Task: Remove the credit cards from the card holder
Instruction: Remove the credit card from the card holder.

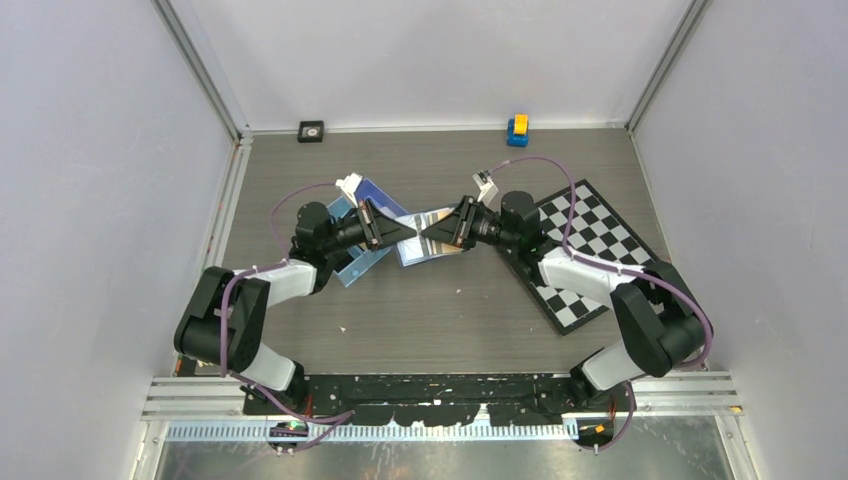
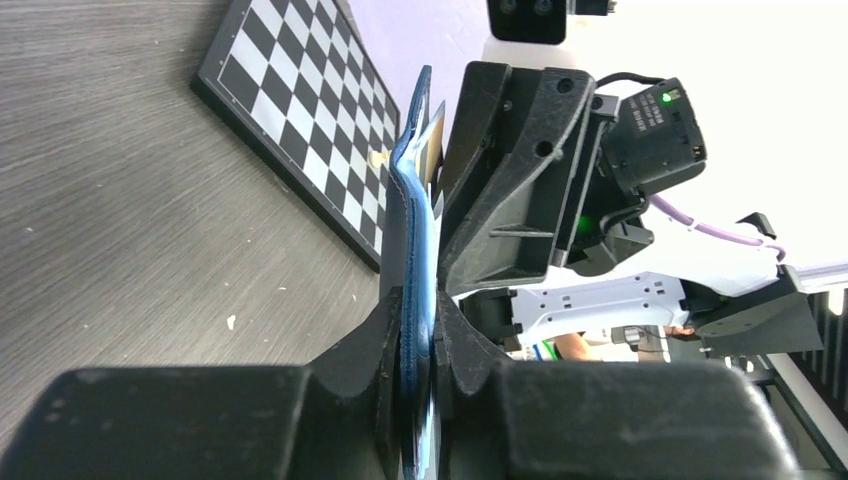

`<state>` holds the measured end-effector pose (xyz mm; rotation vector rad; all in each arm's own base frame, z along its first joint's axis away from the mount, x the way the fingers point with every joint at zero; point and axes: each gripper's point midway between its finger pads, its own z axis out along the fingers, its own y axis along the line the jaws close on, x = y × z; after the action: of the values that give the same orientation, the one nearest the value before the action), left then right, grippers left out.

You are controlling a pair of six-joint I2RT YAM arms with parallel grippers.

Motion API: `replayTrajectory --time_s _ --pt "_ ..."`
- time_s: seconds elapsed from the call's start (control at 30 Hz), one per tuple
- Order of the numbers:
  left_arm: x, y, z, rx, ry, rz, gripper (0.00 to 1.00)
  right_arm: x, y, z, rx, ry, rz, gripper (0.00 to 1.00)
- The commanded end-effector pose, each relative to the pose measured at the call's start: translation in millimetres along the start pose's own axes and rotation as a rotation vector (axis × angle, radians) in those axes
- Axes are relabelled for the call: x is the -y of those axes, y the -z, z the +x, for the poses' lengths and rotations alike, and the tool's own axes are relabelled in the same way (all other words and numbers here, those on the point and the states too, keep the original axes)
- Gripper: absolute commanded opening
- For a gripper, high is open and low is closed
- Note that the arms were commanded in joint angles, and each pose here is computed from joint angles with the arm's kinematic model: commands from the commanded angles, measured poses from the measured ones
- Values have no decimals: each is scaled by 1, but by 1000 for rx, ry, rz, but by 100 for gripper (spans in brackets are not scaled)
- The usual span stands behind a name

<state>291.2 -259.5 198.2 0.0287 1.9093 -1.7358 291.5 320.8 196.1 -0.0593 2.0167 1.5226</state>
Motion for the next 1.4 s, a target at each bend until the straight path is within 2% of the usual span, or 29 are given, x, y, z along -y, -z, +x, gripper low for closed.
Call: replayTrajectory --time_s 0.0,0.13,0.27,0.4,0.53,0.57,0.7,0.77,1.37 --pt "26 0 0 -18 -70 99 17 -20 1 -4 11 -12 -123 20" --pt "24 1 -1 -13 -68 93 20 -31 2 -5 5 -42 -207 14" --pt "24 1 -1 -11 -69 92 26 -35 3 -5 0 -60 -238 1" --pt "23 4 -2 -2 -67 88 37 -29 7 -12 34 -67 -216 1" --pt "24 7 -6 17 -74 88 37 -15 12 -22 78 -91 -175 1" --pt "25 8 -6 21 -77 90 36 -12 13 -24 86 -99 -167 0" --pt "25 10 -8 32 -80 98 8 -4 14 -28 104 -117 -146 0" --pt "25 10 -9 37 -77 103 1 -3 16 -29 112 -117 -142 1" --pt "23 15 -15 60 -48 135 0 2 25 -39 160 -132 -140 0"
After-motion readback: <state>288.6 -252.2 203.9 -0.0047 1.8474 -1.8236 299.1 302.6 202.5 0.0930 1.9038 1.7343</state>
